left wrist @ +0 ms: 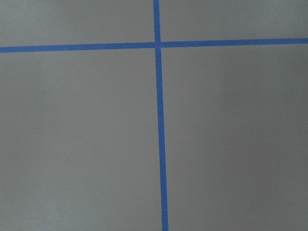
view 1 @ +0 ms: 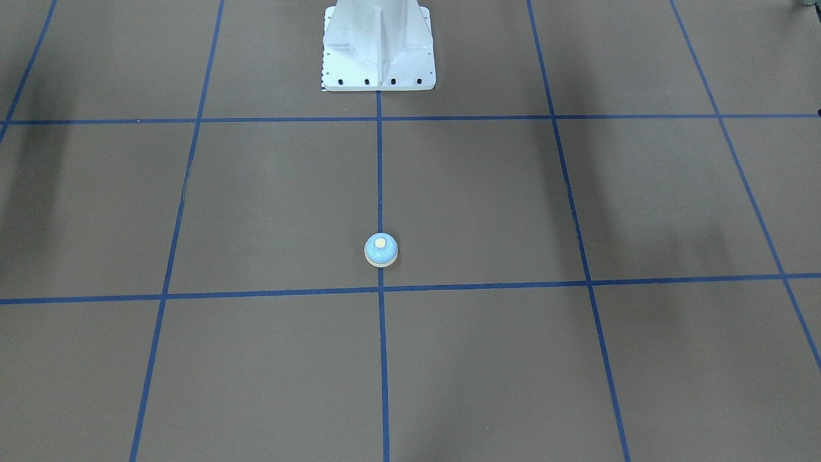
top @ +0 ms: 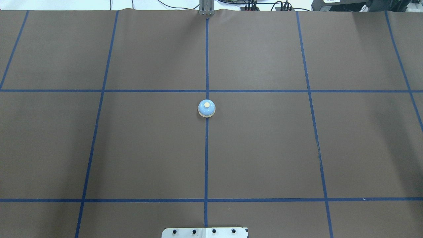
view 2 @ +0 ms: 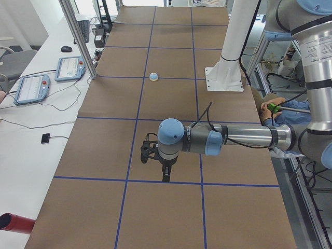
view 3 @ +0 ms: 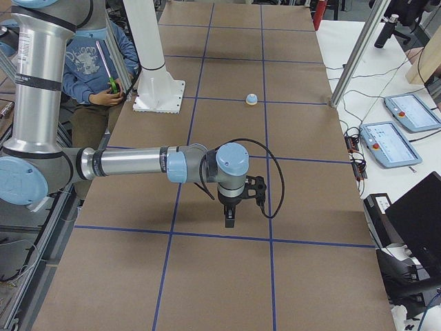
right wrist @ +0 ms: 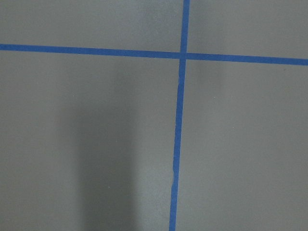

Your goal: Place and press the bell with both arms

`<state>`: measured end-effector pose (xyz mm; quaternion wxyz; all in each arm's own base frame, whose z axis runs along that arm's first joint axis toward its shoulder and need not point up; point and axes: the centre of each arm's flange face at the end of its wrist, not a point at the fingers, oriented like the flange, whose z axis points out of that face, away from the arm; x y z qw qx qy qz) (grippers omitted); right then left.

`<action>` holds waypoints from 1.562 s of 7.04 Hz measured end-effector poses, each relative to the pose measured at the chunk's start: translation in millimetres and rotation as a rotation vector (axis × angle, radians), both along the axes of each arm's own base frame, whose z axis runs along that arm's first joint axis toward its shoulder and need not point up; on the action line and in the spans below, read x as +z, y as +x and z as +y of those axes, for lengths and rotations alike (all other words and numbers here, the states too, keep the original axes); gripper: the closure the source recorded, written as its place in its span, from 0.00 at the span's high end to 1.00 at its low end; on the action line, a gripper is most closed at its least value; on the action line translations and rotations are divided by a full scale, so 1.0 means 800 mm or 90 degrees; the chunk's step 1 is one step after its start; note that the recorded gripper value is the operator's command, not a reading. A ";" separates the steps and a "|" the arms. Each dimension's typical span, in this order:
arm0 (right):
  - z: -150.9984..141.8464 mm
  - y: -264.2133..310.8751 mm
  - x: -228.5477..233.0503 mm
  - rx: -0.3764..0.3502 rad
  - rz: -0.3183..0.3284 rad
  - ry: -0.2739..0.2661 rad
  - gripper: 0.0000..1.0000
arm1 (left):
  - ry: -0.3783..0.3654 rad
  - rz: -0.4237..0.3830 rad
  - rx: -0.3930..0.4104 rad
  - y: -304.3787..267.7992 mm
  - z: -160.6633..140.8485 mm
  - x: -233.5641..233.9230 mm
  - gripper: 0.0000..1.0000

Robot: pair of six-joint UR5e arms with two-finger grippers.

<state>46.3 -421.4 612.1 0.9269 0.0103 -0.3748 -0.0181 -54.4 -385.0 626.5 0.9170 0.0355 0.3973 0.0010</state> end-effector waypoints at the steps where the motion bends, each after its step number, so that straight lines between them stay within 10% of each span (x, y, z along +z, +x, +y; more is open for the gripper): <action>1: 0.001 0.000 0.003 0.000 0.002 -0.003 1.00 | -0.004 0.001 0.000 0.000 0.001 0.005 1.00; 11: -0.003 -0.001 0.008 0.000 -0.004 -0.008 1.00 | -0.002 0.005 0.001 0.001 -0.002 0.005 1.00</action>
